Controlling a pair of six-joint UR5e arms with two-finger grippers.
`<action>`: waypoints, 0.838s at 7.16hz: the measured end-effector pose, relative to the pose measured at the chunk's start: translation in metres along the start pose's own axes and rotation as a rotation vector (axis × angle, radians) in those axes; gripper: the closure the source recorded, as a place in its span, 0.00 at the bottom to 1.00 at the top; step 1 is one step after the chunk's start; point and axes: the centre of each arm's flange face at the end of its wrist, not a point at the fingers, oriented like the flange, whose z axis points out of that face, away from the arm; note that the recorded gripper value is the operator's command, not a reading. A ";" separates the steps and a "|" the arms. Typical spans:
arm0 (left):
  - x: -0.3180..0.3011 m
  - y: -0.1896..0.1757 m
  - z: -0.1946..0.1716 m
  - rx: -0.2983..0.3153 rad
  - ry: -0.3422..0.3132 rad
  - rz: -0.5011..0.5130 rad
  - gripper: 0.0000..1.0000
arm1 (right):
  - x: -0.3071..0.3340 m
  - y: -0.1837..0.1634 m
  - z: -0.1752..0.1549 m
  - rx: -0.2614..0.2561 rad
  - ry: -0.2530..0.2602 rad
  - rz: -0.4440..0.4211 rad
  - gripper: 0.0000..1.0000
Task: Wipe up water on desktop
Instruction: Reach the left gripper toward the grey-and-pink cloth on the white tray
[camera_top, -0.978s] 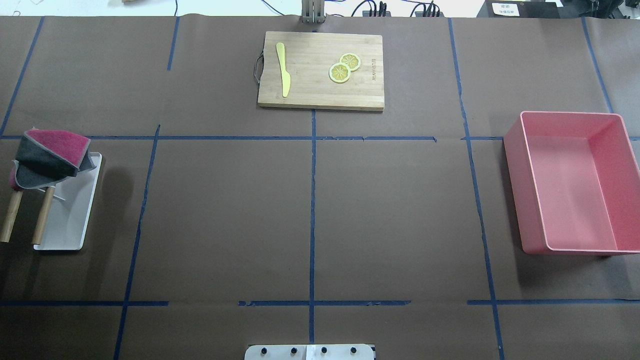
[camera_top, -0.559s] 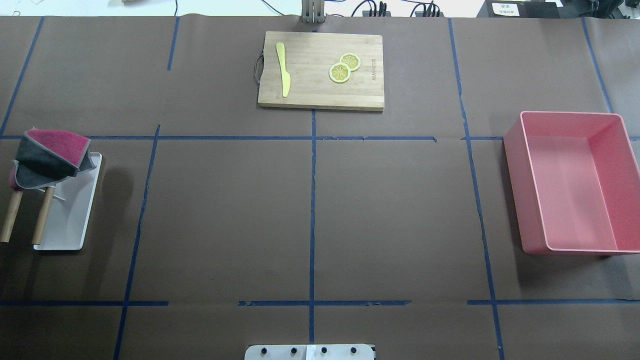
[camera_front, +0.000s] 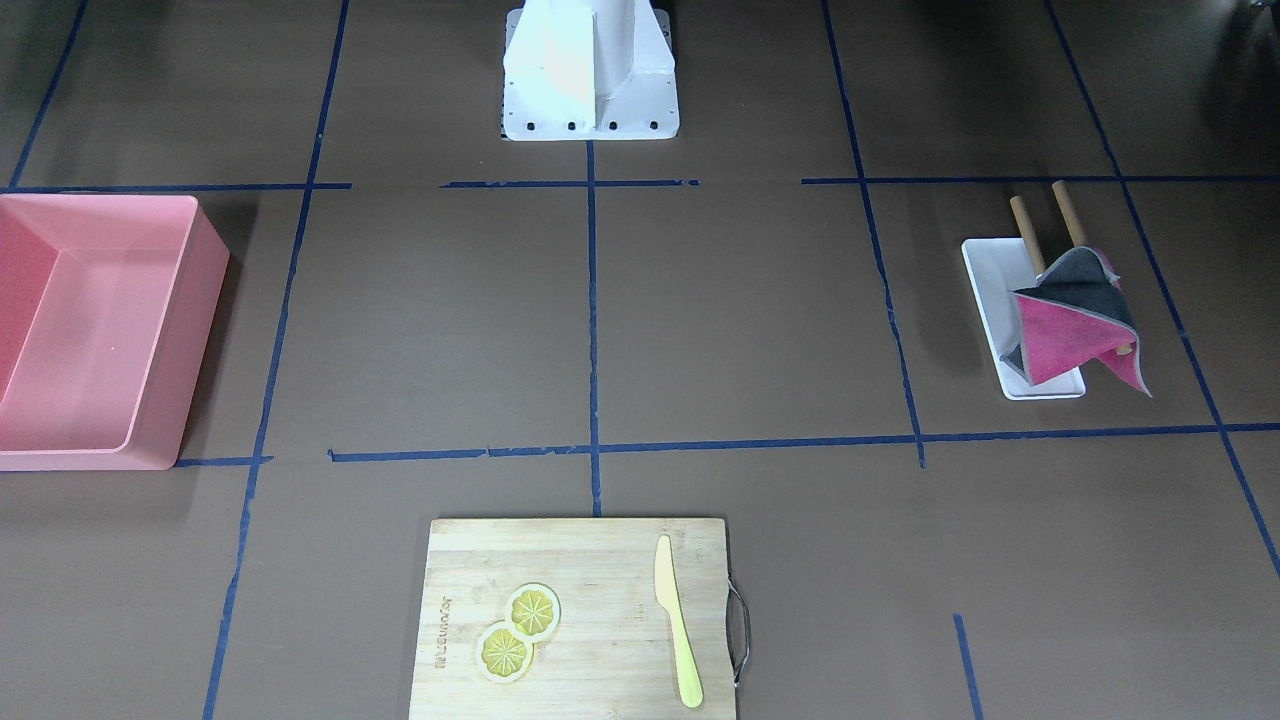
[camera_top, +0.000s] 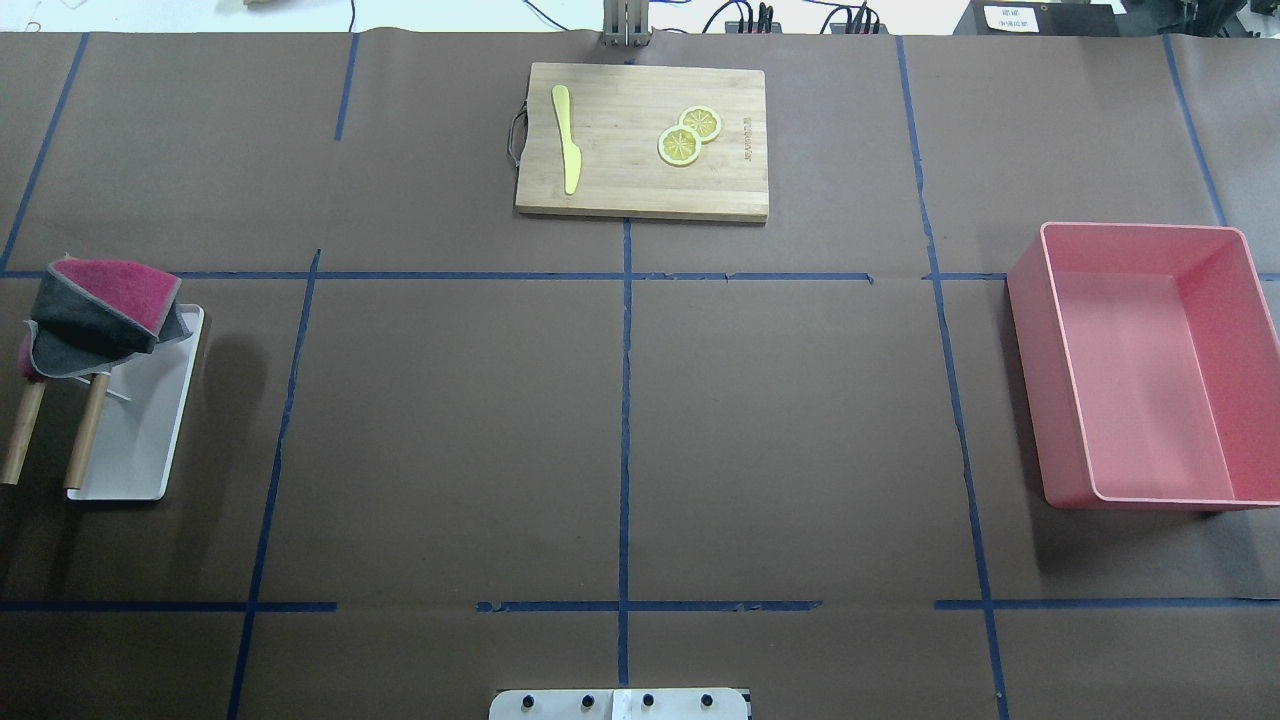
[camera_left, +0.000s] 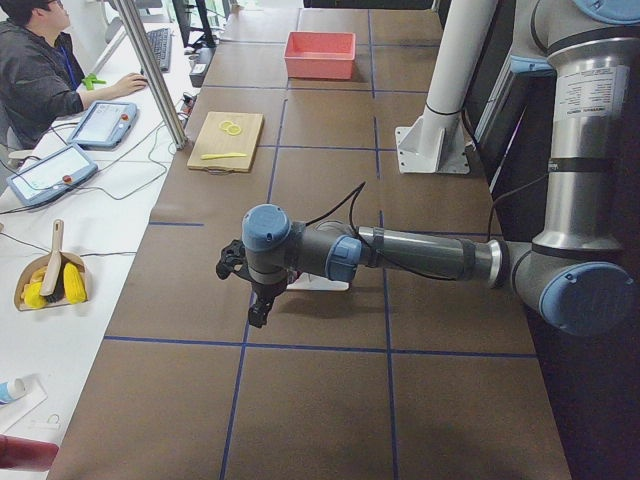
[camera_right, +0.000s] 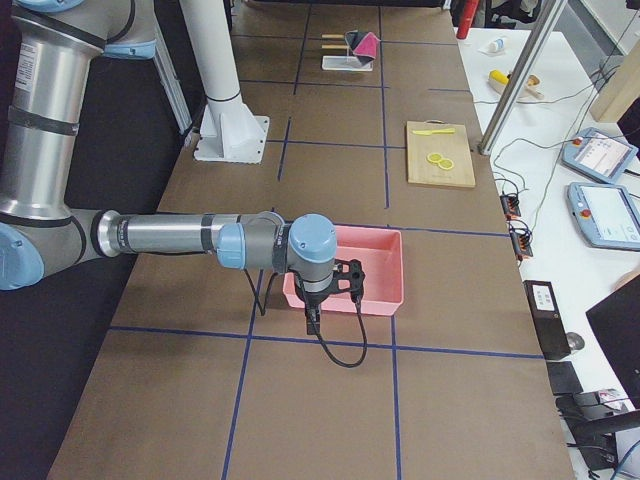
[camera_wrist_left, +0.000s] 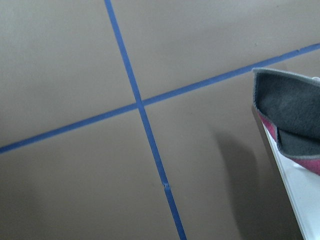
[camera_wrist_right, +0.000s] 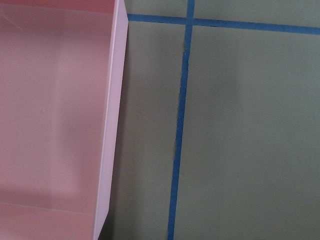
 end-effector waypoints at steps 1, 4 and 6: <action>0.004 -0.006 0.001 0.010 0.007 -0.004 0.00 | 0.000 0.000 0.000 0.000 0.000 0.000 0.00; 0.071 -0.029 0.031 0.018 0.065 -0.140 0.00 | 0.000 0.000 0.000 0.000 -0.001 0.000 0.00; 0.121 -0.037 0.058 0.012 0.103 -0.239 0.00 | 0.000 0.000 0.000 0.000 -0.001 0.001 0.00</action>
